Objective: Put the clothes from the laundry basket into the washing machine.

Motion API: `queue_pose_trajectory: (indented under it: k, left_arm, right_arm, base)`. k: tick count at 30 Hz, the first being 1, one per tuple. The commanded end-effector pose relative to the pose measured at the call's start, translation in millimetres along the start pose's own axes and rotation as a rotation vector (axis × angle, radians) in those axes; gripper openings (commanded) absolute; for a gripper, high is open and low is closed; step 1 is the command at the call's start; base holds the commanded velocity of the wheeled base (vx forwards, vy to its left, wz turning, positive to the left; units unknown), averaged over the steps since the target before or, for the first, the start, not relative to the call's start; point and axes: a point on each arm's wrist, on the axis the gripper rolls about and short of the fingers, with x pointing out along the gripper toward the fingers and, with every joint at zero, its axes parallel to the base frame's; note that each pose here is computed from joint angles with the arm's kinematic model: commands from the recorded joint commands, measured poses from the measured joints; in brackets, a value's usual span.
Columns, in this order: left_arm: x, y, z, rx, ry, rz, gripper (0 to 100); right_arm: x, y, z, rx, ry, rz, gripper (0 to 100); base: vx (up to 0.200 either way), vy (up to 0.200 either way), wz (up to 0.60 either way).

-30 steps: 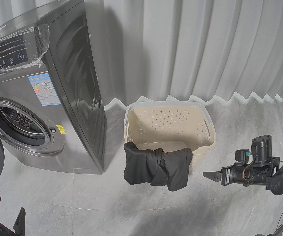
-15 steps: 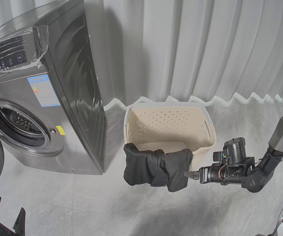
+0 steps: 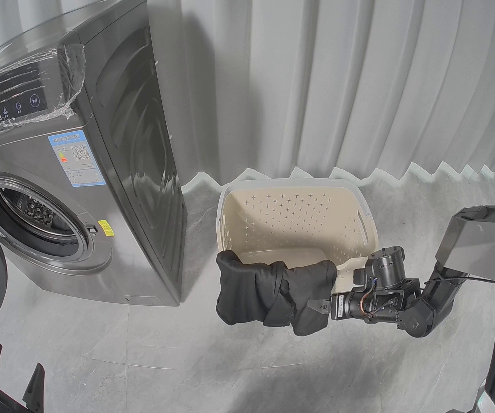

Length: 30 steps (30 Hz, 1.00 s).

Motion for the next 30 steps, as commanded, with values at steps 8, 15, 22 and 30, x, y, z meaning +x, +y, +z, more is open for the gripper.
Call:
queue_pose_trajectory:
  k: [8, 15, 22, 30]
  left_arm:
    - [0, 0.2, -4.8, 0.000, 0.001, 0.002, 100]
    - [0, 0.2, -4.8, 0.000, 0.001, 0.002, 100]
    - [0, 0.2, -4.8, 0.000, 0.001, 0.002, 100]
    - [0, 0.2, -4.8, 0.000, 0.001, 0.002, 100]
  right_arm:
    - [36, -6.1, 2, 0.011, -0.030, -0.059, 100]
    - [50, -6.0, 7, 0.017, -0.073, -0.046, 100]
    - [59, -6.6, 9, 0.010, -0.127, -0.029, 100]
    - [59, -6.1, 12, 0.008, -0.158, -0.021, 0]
  base:
    - [0.000, 0.000, 0.00]
    - [0.000, 0.000, 0.00]
    - [0.000, 0.000, 0.00]
    - [0.000, 0.000, 0.00]
